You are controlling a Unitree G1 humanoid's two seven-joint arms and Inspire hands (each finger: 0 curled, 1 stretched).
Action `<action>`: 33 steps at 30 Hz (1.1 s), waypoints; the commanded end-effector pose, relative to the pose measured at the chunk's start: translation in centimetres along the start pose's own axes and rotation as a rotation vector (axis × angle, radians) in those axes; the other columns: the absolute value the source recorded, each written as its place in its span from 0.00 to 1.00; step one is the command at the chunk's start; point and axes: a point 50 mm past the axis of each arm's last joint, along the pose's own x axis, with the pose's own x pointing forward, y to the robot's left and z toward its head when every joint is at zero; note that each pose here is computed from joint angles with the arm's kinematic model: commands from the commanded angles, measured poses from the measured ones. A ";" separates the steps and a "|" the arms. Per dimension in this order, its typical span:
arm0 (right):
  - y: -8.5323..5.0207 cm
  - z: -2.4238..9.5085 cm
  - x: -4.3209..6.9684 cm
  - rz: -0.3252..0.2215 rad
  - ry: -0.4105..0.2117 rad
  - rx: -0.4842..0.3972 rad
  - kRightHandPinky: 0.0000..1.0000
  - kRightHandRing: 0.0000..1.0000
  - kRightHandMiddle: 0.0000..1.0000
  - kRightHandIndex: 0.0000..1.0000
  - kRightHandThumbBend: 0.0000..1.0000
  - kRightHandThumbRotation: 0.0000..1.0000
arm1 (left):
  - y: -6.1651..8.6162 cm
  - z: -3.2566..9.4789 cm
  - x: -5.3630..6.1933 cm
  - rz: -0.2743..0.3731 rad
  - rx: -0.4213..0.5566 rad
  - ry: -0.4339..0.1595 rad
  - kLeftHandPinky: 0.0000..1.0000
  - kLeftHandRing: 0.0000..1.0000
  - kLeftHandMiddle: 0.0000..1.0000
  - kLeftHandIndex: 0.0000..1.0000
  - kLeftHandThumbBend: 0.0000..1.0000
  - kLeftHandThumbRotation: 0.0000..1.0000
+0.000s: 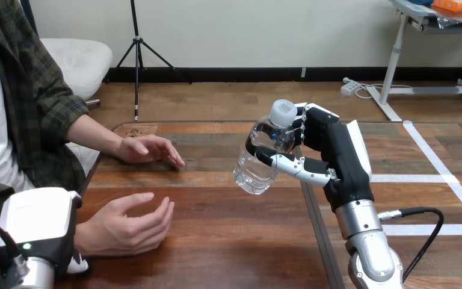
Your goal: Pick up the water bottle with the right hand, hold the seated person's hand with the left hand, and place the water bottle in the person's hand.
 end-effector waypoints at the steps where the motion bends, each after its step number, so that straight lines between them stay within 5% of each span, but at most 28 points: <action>1: -0.7 2.4 2.4 -0.025 -0.125 0.007 0.37 0.41 0.46 0.57 0.67 0.00 | -0.2 -0.1 0.7 -0.032 0.041 0.012 0.70 0.75 0.77 0.76 0.86 0.00; 33: -0.8 2.6 2.5 -0.019 -0.134 0.033 0.37 0.40 0.45 0.57 0.66 0.00 | -0.8 0.0 1.4 -0.087 0.024 0.024 0.69 0.73 0.76 0.75 0.86 0.00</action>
